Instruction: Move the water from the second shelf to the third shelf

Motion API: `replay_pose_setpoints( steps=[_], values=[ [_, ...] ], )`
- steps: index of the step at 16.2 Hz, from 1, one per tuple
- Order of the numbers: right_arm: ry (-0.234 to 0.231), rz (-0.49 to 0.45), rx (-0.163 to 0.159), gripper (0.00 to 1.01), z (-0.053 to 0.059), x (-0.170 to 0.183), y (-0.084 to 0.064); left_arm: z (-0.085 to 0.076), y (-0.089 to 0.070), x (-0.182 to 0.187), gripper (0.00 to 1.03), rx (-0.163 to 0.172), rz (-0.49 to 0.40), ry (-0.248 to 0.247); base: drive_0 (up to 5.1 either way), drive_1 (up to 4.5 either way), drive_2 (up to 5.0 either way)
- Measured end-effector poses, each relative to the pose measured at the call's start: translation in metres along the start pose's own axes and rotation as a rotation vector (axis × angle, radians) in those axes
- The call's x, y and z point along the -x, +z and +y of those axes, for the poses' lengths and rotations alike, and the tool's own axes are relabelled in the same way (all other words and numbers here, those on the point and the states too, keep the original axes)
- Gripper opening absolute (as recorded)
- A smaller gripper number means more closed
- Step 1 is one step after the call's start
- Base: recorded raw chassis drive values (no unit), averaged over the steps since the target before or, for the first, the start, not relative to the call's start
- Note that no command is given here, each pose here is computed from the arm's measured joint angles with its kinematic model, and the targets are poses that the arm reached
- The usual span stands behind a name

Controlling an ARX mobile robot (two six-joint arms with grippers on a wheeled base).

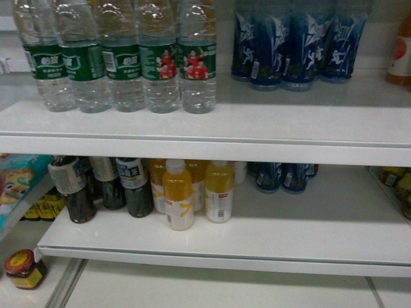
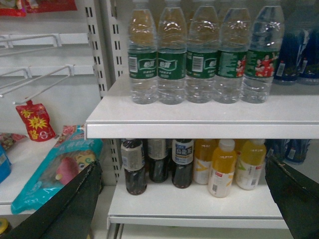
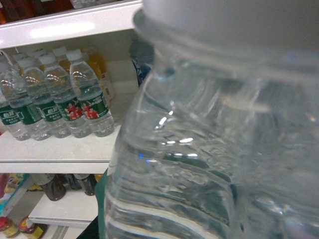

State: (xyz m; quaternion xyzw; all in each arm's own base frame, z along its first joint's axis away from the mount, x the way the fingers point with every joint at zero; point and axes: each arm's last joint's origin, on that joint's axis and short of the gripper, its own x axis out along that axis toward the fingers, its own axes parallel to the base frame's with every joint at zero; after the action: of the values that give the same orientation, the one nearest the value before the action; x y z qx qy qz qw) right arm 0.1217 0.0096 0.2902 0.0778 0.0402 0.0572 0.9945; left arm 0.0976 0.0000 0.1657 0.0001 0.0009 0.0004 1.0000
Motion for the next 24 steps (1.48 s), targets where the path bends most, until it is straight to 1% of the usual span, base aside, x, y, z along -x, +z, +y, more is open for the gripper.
replay_pose_setpoints(
  steps=[16, 18, 20, 21, 22, 23, 24],
  values=[
    [0.001, 0.002, 0.0, 0.43, 0.0, -0.0004, -0.0002, 0.0, 0.0, 0.0, 0.98, 0.0, 0.0, 0.0, -5.0, 2.49, 2.5],
    [0.0, 0.007, 0.0, 0.43, -0.0001, -0.0001, -0.0006, 0.0, -0.0001, 0.0, 0.98, 0.0, 0.0, 0.002, 0.0, 0.0, 0.0],
    [0.035, 0.002, -0.002, 0.43, 0.0018, 0.0001, 0.0001, 0.0, -0.0001, 0.0, 0.98, 0.0, 0.0, 0.003, 0.0, 0.0, 0.0],
    [0.034, 0.004, -0.003, 0.43, 0.0017, 0.0, 0.0, 0.0, 0.0, 0.0, 0.98, 0.0, -0.001, 0.002, 0.0, 0.0, 0.0],
    [0.005, 0.008, -0.002, 0.43, 0.0005, -0.0001, -0.0007, 0.0, 0.0, 0.0, 0.98, 0.0, -0.001, 0.001, 0.0, 0.0, 0.0],
    [-0.004, 0.003, -0.001, 0.43, -0.0003, -0.0001, -0.0002, 0.0, -0.0002, 0.0, 0.98, 0.0, 0.001, 0.0, 0.0, 0.0, 0.0],
    [-0.001, -0.001, 0.0, 0.43, 0.0, -0.0001, 0.0002, -0.0001, -0.0001, 0.0, 0.98, 0.0, 0.0, 0.0, 0.0, 0.0, 0.0]
  ],
)
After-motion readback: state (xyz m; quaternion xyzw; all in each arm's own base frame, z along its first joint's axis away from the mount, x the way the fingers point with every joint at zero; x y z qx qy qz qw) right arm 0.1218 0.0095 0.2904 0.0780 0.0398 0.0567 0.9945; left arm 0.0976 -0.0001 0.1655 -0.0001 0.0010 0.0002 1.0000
